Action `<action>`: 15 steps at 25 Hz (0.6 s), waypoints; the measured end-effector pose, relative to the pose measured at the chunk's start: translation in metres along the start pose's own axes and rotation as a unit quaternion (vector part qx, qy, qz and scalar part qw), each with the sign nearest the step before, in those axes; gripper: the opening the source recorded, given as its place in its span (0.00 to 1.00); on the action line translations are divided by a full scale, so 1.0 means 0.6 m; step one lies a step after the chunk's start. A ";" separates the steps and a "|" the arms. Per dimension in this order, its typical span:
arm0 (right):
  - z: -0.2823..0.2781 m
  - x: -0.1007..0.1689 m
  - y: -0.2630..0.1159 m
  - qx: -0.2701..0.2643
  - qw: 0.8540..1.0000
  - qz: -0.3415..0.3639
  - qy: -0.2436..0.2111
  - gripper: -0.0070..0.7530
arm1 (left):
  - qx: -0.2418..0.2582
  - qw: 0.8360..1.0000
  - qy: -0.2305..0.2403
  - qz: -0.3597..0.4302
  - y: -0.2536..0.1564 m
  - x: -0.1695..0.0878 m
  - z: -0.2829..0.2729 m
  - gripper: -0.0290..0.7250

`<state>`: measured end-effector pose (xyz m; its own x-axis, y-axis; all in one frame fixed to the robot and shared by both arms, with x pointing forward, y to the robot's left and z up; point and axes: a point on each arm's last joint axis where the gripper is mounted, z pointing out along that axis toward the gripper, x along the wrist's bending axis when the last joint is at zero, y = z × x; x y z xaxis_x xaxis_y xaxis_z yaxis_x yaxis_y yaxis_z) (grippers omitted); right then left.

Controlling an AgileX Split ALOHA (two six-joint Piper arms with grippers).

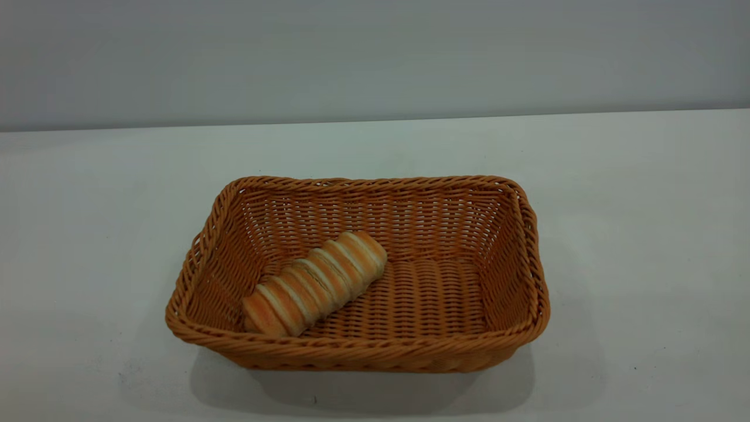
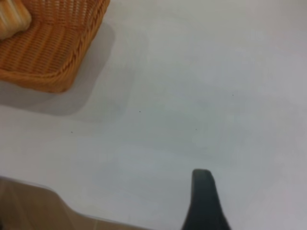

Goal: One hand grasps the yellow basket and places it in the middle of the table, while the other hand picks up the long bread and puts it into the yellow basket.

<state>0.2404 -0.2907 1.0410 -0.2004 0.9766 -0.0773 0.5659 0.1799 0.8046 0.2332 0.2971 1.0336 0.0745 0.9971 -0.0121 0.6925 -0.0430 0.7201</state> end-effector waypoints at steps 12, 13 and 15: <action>0.000 0.000 0.000 -0.001 1.000 0.000 0.000 0.76 | 0.000 1.000 0.002 -0.006 0.000 0.001 0.000 0.66; -0.002 0.000 -0.001 -0.005 1.000 0.000 -0.001 0.76 | -0.001 1.000 0.002 -0.006 -0.001 0.000 0.000 0.66; -0.008 0.002 -0.006 -0.021 1.000 -0.001 -0.004 0.76 | -0.010 1.000 0.007 -0.010 -0.004 0.000 -0.003 0.66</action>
<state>0.2344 -0.2910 1.0411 -0.1946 0.9773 -0.0843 0.5307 0.1771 0.8289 0.2304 0.2974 1.0332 0.0503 0.9986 -0.0168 0.6791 -0.0218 0.7337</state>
